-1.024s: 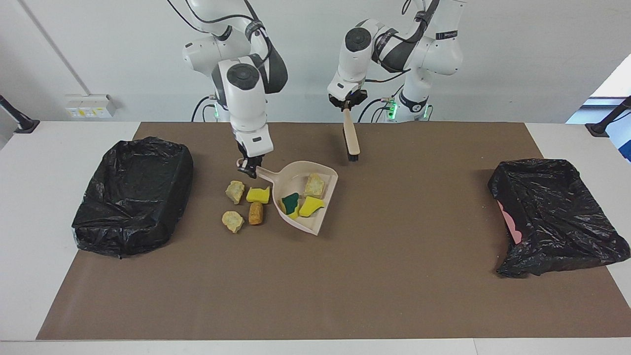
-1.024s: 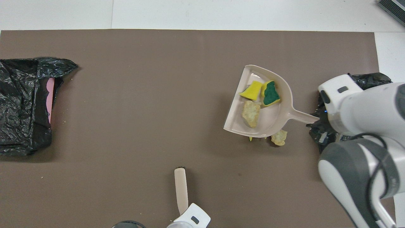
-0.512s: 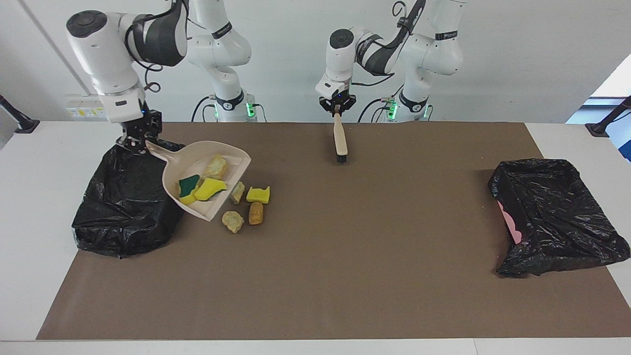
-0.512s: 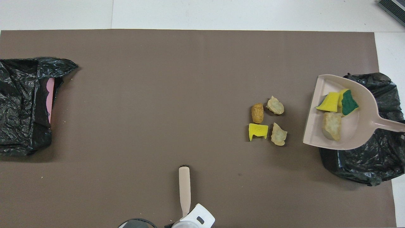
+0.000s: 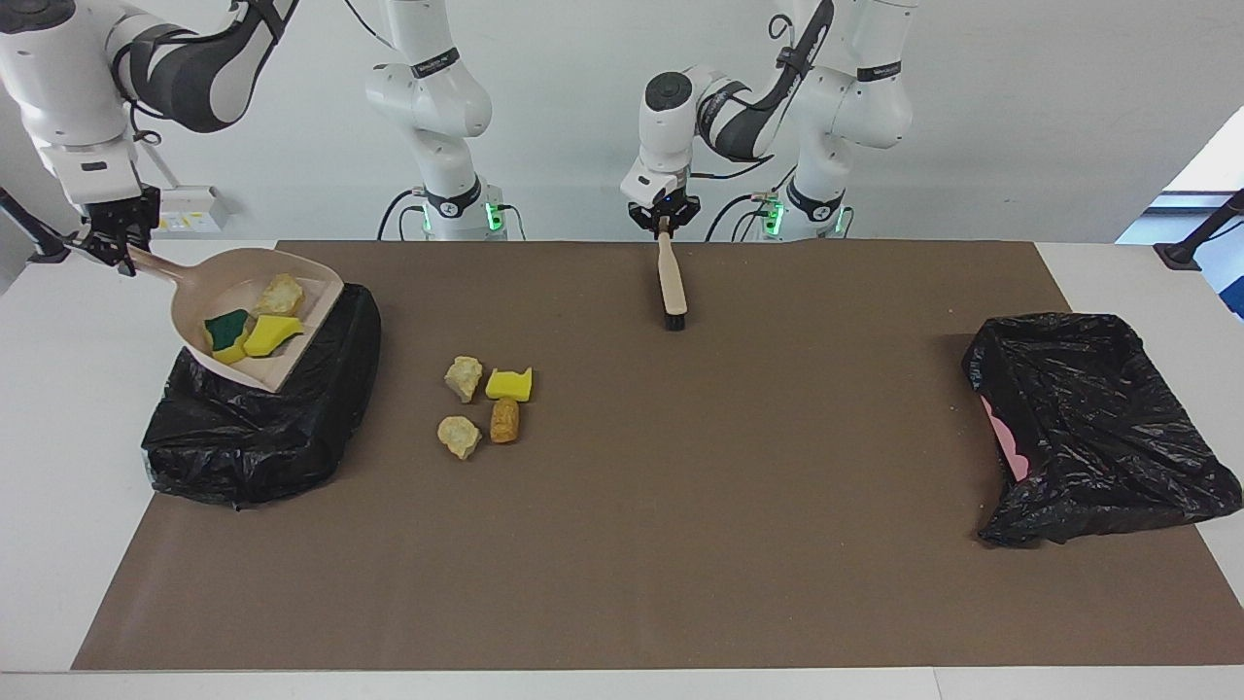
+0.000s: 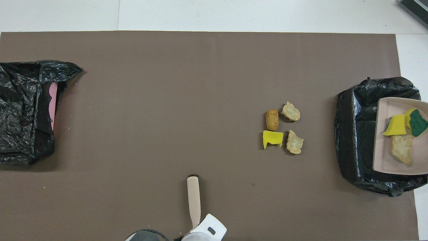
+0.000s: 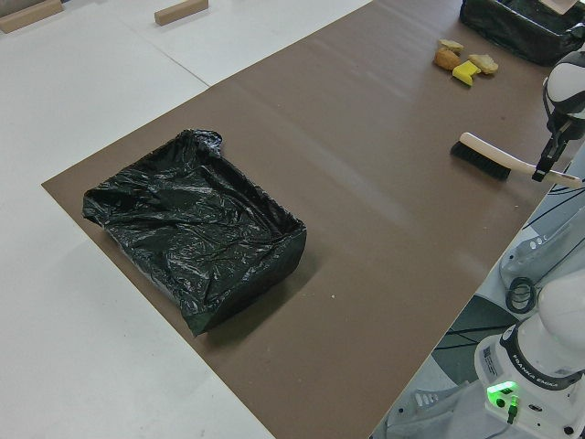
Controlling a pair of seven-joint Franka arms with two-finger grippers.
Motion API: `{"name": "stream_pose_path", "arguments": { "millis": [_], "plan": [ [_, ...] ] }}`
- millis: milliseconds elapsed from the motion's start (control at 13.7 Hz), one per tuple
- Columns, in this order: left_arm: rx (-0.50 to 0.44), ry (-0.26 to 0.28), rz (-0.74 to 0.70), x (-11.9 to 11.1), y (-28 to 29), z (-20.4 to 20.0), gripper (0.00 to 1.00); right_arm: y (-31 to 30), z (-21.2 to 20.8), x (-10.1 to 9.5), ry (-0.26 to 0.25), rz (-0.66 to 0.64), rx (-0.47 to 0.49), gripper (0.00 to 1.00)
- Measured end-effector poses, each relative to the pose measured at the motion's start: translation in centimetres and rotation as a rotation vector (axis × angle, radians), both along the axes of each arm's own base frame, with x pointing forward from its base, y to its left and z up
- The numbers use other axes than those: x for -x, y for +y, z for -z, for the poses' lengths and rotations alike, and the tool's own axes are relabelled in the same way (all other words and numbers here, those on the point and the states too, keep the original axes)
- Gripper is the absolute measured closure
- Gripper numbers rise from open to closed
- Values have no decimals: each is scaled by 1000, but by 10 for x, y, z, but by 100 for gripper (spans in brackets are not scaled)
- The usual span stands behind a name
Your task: Sweep and dump trash in bin
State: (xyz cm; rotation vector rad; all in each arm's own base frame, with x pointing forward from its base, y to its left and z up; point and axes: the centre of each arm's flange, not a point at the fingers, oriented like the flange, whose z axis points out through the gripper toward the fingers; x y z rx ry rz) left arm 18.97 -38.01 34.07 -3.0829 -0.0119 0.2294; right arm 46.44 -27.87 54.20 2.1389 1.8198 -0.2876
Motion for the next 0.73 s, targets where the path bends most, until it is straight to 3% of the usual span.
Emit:
{"name": "stream_pose_path", "arguments": {
  "millis": [220, 366, 512, 732],
  "plan": [
    [5, 2, 26, -3, 0, 0, 25, -4, 13, -12, 68, -74, 128, 68],
    [28, -1, 52, -18, -1, -8, 1, 6, 15, -22, 84, -137, 194, 68],
    [53, -9, 86, -50, 3, -30, 0, 16, 14, -28, 101, -178, 238, 68],
    [78, -82, 149, -124, 23, -89, 0, 18, 11, -31, 113, -215, 282, 68]
  ]
}}
